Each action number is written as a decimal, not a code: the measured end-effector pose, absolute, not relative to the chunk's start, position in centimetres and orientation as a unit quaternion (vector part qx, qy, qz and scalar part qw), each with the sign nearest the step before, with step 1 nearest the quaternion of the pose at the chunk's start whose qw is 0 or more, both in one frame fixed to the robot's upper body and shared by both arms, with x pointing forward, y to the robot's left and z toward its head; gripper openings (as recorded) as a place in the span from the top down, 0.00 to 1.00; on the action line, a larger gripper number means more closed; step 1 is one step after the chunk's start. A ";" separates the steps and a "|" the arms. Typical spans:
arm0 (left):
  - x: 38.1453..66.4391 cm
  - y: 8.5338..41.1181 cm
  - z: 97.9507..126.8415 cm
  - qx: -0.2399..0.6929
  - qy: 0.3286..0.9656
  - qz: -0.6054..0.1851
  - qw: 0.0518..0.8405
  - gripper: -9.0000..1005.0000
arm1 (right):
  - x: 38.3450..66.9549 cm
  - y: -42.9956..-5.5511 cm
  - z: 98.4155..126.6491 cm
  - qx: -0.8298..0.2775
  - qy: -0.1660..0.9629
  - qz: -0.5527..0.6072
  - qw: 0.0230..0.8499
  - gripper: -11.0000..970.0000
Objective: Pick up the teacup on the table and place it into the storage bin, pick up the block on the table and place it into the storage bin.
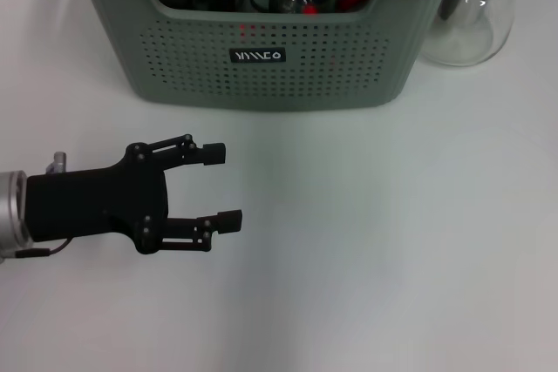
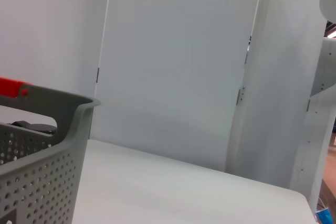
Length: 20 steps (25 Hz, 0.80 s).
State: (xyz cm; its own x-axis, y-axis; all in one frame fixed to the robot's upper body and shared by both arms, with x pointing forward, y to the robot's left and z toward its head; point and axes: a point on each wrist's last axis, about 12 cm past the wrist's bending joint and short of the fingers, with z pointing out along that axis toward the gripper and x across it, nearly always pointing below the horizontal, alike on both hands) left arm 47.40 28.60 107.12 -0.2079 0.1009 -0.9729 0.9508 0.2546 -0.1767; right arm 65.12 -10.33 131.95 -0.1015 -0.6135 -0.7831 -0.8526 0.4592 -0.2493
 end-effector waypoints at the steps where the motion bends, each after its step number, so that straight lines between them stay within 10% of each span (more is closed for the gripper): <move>1: 47.4 28.6 107.1 0.415 0.634 -0.448 0.474 0.13 | 66.0 -10.3 131.5 -0.488 0.738 0.124 0.449 0.82; 20: 48.0 28.3 107.5 0.419 0.630 -0.450 0.475 0.13 | 71.7 -10.2 122.1 -0.425 0.762 -0.028 0.488 0.80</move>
